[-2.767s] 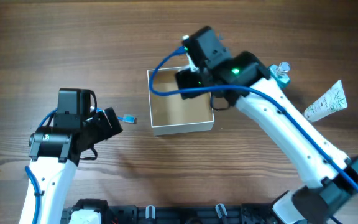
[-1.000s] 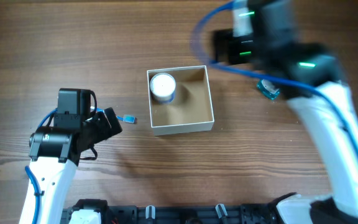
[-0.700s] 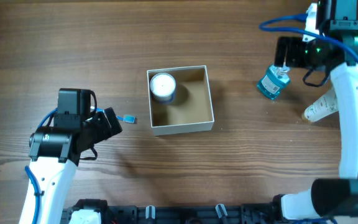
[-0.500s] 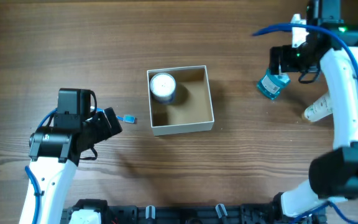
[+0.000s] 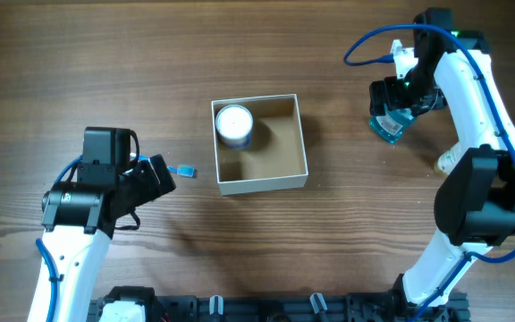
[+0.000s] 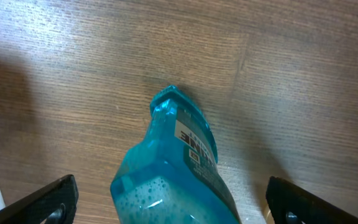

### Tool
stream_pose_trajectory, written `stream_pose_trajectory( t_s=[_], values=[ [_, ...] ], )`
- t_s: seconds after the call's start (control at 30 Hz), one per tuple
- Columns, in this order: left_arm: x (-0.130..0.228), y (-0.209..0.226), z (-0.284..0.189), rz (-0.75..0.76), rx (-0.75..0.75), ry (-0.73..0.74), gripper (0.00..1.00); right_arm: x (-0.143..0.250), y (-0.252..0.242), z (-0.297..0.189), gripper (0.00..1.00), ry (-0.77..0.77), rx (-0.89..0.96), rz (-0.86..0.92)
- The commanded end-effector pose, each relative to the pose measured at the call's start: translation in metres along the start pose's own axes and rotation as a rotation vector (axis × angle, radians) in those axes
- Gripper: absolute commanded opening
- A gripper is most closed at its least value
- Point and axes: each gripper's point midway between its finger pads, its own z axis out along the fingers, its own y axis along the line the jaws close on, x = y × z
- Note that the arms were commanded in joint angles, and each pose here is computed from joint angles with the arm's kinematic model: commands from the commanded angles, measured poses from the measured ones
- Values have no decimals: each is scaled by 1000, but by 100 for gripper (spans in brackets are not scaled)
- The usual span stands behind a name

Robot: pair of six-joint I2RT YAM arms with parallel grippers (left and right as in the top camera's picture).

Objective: Pack container
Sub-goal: 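Release the tub and move the right gripper to the blue mouthwash bottle, then grasp the mouthwash bottle and place it upright beside the tub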

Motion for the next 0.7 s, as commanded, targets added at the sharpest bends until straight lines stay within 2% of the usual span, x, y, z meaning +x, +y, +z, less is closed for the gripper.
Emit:
stream_pose_trajectory(
  t_s=[0.0, 0.1, 0.2, 0.3, 0.57, 0.67],
  values=[
    [-8, 1, -5, -22, -8, -26, 100, -1, 1, 4, 93, -2, -14, -13],
    [-7, 1, -5, -22, -8, -25, 100, -2, -2, 4, 86, -5, -2, -12],
    [-7, 1, -5, -22, -8, -25, 100, -2, -3, 4, 69, -4, 1, -11],
    [-7, 1, -5, -22, -8, -25, 100, -2, -3, 4, 57, -3, 1, -9],
    [-7, 1, -5, -22, -8, -25, 100, -1, -3, 4, 38, -1, 0, -7],
    [-7, 1, -5, -22, -8, -25, 100, -1, -3, 4, 36, 2, -1, -6]
  ],
)
